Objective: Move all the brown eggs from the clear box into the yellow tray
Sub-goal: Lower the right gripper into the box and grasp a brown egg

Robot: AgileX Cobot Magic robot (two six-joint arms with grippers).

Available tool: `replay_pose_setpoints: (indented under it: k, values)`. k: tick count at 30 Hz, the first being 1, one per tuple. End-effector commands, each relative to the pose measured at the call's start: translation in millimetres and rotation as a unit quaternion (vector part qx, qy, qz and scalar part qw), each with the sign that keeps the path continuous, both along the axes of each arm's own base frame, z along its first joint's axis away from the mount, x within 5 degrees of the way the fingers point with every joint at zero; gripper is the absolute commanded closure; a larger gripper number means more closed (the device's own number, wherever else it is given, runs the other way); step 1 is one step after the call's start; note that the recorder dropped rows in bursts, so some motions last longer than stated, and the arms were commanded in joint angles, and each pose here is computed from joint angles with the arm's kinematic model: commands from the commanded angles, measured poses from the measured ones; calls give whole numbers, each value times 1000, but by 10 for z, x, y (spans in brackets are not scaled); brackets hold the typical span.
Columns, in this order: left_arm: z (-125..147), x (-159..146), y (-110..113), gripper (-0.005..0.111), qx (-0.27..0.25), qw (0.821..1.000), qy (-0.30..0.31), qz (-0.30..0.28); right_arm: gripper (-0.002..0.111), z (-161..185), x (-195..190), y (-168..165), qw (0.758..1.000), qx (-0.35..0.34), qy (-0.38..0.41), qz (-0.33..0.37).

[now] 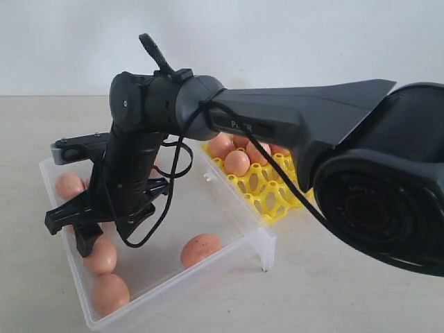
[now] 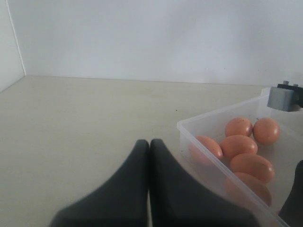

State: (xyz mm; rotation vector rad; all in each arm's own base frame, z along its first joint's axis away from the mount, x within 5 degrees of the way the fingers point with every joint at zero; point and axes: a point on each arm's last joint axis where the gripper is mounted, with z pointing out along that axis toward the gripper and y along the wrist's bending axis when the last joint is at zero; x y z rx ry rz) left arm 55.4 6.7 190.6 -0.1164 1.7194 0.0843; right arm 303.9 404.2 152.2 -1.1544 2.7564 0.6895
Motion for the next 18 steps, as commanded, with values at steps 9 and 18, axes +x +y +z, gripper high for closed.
replay_pose_setpoints:
  k: [9, 18]
  values:
    - [16, -3, -3, 111, -2, 1000, -4, -2, 49, -193, 27, 4, 1000, -10, 12, -4]
    - [16, -3, -3, 111, -2, 1000, -4, -2, 108, -204, 29, 2, 1000, -12, 11, -4]
